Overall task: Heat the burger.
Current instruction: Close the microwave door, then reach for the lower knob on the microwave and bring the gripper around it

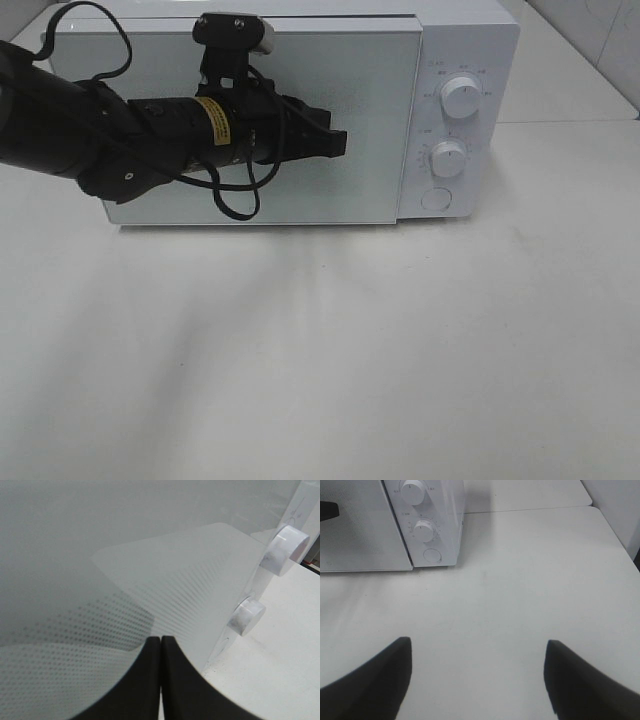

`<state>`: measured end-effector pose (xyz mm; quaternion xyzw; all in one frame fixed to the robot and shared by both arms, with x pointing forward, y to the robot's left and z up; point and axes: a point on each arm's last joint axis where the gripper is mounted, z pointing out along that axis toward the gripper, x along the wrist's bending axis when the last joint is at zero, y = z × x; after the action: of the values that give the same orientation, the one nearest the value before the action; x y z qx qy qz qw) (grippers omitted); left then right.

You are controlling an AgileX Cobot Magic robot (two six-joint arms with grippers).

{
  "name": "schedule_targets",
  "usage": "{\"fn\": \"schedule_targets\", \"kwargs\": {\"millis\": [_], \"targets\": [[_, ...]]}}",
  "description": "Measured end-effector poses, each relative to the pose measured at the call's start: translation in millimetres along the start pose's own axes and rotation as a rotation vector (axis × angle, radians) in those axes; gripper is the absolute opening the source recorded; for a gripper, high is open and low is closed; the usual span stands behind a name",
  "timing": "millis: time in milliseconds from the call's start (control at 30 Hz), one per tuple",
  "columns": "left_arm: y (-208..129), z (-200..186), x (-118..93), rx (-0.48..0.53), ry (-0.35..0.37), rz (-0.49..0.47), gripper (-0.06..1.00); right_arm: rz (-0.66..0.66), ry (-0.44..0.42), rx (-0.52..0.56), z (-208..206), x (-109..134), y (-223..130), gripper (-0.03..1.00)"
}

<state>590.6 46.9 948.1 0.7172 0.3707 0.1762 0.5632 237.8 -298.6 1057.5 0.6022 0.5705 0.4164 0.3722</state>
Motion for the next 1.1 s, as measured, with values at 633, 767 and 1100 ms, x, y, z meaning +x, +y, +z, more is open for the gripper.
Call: {"fn": "schedule_targets", "kwargs": {"millis": [633,767,1100], "targets": [[13,21,-20,0.015,-0.005,-0.023,0.0,0.0,0.0,0.0,0,0,0,0.71],[23,16,-32,0.0,-0.02,-0.008,0.0,0.0,0.0,0.0,0,0,0,0.71],[34,-9,-88,0.19,-0.011,0.054,0.65,0.0,0.0,0.0,0,0,0,0.71]]}}
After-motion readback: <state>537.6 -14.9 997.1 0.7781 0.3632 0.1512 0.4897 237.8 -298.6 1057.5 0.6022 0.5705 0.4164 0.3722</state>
